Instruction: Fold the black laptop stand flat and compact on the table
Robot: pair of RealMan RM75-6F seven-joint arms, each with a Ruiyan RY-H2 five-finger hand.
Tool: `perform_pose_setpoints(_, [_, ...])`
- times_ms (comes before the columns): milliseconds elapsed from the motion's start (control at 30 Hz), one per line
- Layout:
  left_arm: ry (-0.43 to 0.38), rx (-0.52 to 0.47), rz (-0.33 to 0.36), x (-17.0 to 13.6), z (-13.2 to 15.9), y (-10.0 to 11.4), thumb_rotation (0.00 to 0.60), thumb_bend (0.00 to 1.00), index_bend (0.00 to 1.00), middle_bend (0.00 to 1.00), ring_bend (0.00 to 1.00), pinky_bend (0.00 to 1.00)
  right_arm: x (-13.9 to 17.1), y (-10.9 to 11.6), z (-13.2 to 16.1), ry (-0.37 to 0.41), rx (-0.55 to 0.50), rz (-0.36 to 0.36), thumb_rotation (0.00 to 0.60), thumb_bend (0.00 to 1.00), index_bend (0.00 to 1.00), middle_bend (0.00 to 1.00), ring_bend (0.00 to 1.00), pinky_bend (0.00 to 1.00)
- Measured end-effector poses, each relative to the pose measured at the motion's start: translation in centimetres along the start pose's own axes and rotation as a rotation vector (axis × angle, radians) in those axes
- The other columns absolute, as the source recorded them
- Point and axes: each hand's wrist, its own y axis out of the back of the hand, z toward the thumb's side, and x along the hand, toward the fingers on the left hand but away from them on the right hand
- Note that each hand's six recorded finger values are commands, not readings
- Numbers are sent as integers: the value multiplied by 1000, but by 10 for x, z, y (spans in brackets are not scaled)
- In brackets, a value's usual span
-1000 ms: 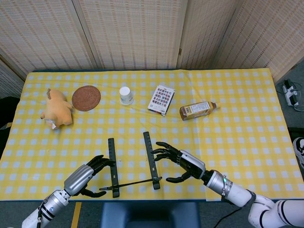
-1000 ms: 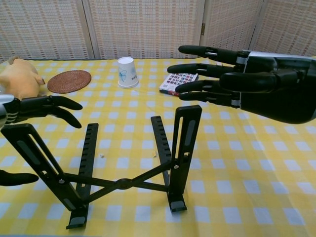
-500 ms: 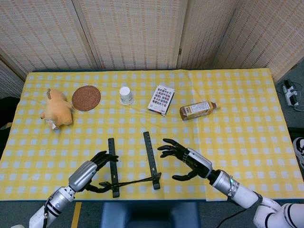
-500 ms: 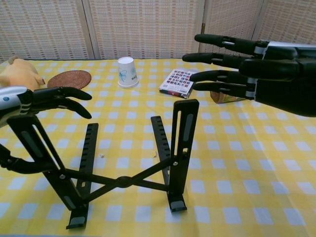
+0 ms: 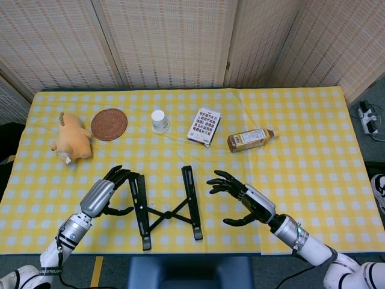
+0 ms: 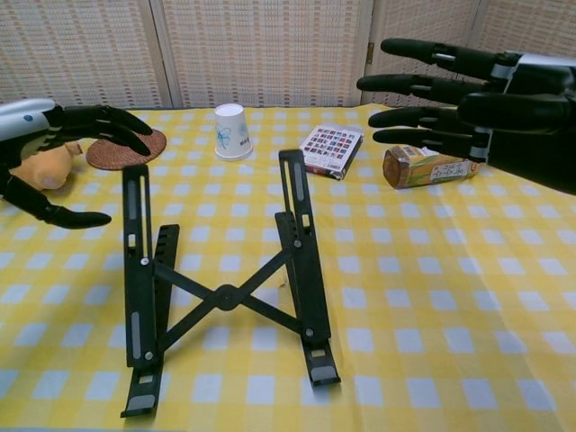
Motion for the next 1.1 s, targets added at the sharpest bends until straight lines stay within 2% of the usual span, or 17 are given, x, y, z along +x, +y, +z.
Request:
perform_pose_setpoints(167, [20, 86, 50, 5, -10, 14, 600, 246, 215, 239, 109, 46, 5, 3, 3, 14, 95, -24, 600, 249, 28, 160, 199, 82])
perform_pose_setpoints(333, [44, 256, 27, 6, -26, 13, 600, 246, 201, 209, 85, 20, 8, 4, 0, 6, 289, -30, 600, 249, 28, 149, 185, 69])
perform_pose_setpoints(500, [63, 469, -20, 12, -48, 5, 600, 246, 152, 159, 40, 6, 11, 1, -5, -10, 597, -21, 600, 249, 28, 143, 178, 64])
perform_pose_setpoints(700, [36, 667, -80, 29, -59, -13, 600, 241, 74, 78, 0, 0, 13, -7, -14, -30, 974, 8, 600, 249, 27, 136, 170, 62])
perform_pose_setpoints(867, [13, 714, -116, 43, -60, -32, 600, 224, 53, 56, 0, 0, 13, -11, -26, -57, 1203, 34, 600, 249, 1, 111, 138, 39])
perform_pose_setpoints(967, [6, 722, -129, 52, -62, -41, 600, 211, 51, 52, 0, 0, 11, -11, -35, -79, 1307, 51, 600, 249, 0, 73, 88, 2])
perform_pose_setpoints(1100, [-4, 719, -146, 65, -61, -54, 600, 206, 43, 47, 0, 0, 8, -11, -45, -101, 1412, 69, 600, 249, 0, 10, 9, 0])
